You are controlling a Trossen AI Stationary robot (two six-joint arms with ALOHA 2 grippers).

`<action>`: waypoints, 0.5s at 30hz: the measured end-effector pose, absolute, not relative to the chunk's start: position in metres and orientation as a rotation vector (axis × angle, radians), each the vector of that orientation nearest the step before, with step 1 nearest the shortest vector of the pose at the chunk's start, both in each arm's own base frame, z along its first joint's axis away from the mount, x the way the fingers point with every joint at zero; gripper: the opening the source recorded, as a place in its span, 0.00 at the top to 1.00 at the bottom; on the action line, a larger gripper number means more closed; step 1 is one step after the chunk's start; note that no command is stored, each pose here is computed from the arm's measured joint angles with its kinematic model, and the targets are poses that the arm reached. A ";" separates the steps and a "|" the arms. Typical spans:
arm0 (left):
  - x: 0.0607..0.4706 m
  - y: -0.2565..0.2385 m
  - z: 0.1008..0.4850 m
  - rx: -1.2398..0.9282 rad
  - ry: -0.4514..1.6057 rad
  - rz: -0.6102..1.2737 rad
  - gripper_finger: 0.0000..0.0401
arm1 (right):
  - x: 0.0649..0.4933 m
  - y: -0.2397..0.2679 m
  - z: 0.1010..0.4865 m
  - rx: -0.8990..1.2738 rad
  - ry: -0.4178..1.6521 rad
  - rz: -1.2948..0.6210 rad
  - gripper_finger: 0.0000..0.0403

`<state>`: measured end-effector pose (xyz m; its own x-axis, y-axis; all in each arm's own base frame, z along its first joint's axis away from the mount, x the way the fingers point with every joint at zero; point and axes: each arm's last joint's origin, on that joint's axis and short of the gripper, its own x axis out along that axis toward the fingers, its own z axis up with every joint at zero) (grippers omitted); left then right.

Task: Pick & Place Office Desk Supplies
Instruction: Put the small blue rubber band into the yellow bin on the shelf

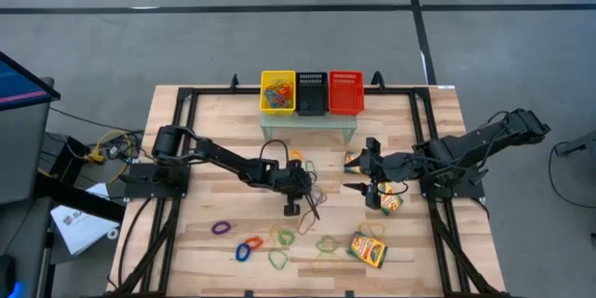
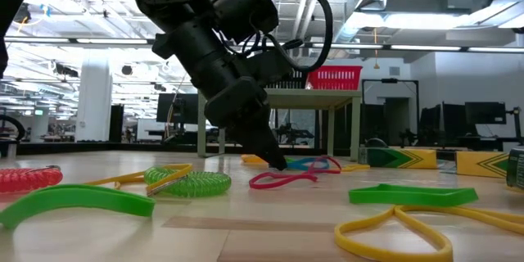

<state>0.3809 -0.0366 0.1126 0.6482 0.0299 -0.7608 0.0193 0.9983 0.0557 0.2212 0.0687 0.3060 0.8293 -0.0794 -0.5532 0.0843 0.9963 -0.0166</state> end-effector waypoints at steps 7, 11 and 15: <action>0.379 -0.039 0.115 0.014 0.875 0.022 0.99 | 0.221 0.069 0.306 0.009 0.587 -0.087 0.37; 0.373 -0.044 0.136 -0.043 0.859 0.024 0.99 | 0.221 0.069 0.306 0.008 0.589 -0.087 0.37; 0.363 -0.051 0.175 -0.076 0.784 0.005 0.99 | 0.221 0.069 0.306 0.008 0.588 -0.087 0.37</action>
